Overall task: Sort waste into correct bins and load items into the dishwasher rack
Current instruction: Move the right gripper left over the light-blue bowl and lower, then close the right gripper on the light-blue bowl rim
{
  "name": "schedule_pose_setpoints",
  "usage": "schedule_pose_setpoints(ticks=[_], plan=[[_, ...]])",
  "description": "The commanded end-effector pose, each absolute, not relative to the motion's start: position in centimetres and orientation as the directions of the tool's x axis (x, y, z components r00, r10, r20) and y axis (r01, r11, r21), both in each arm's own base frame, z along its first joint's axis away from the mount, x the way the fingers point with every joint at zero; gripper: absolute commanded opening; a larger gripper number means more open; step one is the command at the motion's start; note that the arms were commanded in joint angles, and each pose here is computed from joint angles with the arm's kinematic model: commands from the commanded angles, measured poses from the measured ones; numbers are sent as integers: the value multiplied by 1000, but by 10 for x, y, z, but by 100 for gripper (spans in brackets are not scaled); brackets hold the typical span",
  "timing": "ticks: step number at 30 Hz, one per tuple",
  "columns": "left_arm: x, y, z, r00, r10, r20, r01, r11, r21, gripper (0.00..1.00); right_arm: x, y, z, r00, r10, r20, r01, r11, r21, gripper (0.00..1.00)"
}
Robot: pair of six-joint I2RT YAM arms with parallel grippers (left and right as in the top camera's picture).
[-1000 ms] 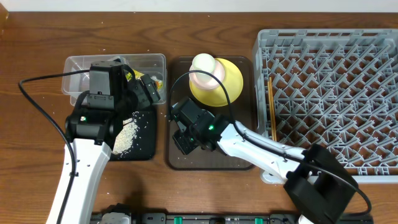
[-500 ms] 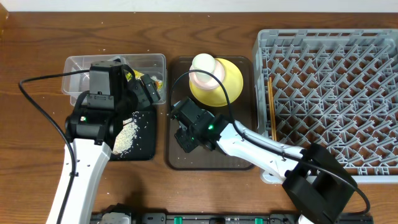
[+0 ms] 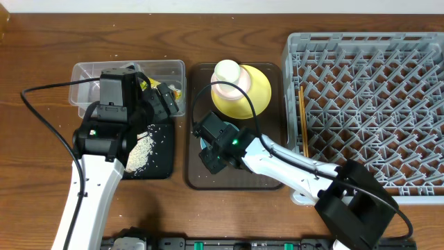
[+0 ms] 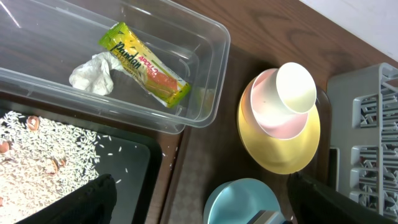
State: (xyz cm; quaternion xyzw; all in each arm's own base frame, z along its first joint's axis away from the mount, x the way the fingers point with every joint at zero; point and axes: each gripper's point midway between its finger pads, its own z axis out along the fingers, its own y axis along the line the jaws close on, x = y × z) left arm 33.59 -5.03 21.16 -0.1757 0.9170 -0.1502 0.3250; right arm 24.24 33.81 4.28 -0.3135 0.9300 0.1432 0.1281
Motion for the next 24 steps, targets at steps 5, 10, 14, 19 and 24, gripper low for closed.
schedule_pose_setpoints(ticks=[5,10,14,19,24], plan=[[337,-48,216,-719,-422,-552,-227,893,-388,90,238,330,37,-767,-571,-292,-623,771,132,18],[337,-48,216,-719,-422,-552,-227,893,-388,90,244,307,32,-786,-560,-263,-585,810,24,13],[337,-48,216,-719,-422,-552,-227,893,-388,90,244,299,31,-820,-517,-245,-535,845,5,12],[337,-48,216,-719,-422,-552,-227,893,-388,90,242,296,30,-832,-503,-233,-518,855,4,11],[337,-48,216,-719,-422,-552,-227,893,-388,90,246,297,31,-830,-498,-250,-513,858,-5,14]])
